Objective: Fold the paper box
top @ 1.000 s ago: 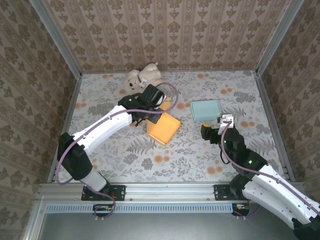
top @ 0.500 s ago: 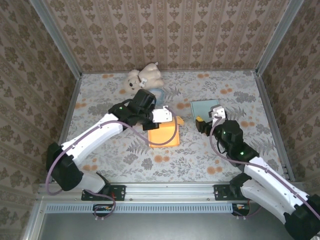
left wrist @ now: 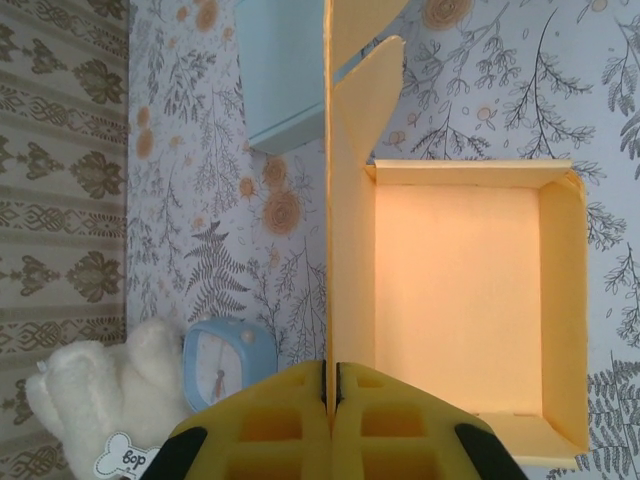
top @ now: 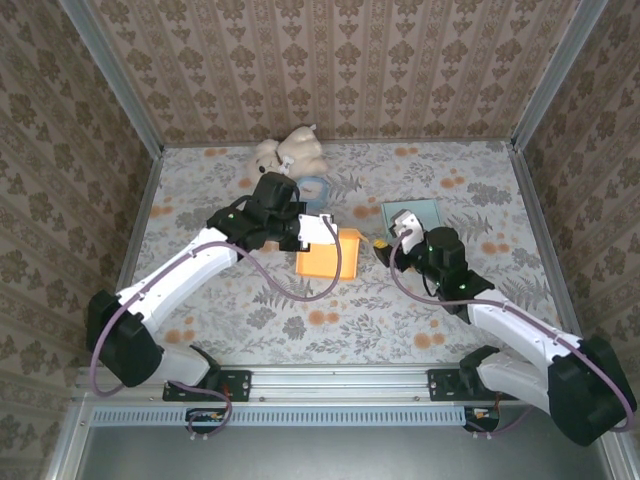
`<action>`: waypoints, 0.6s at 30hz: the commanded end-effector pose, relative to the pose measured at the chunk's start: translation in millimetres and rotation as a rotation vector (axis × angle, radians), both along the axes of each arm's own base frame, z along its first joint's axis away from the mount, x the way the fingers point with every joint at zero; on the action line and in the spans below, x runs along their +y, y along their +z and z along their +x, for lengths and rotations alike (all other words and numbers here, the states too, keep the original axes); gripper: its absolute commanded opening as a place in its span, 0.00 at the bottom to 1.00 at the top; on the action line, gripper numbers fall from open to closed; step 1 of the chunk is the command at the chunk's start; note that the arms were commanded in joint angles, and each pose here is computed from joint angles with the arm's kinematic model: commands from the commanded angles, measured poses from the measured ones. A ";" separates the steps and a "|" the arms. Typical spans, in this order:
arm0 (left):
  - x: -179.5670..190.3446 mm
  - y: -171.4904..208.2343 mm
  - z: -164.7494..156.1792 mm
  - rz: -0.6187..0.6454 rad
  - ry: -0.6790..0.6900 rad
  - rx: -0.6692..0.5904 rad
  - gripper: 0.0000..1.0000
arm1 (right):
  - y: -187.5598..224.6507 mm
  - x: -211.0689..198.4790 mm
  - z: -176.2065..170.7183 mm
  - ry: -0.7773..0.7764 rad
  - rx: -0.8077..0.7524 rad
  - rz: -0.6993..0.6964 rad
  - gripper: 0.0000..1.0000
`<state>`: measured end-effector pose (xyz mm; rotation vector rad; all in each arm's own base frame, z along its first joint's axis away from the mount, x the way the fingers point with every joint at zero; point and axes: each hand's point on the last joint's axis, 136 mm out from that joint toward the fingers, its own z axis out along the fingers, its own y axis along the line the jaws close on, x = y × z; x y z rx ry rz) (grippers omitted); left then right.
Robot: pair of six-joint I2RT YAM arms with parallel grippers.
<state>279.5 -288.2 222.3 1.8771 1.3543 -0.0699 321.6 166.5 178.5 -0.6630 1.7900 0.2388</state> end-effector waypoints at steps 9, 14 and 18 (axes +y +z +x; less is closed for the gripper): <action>-8.5 -1.3 -7.6 -0.023 -0.088 0.041 0.00 | 0.1 36.1 -3.1 0.225 -0.045 -0.018 0.56; -2.7 -5.3 -5.5 0.009 -0.075 0.027 0.00 | 5.4 39.8 -12.3 0.288 -0.084 -0.053 0.55; -2.9 -7.3 -4.7 0.014 -0.072 0.028 0.00 | 14.3 38.5 -18.6 0.302 -0.117 -0.062 0.53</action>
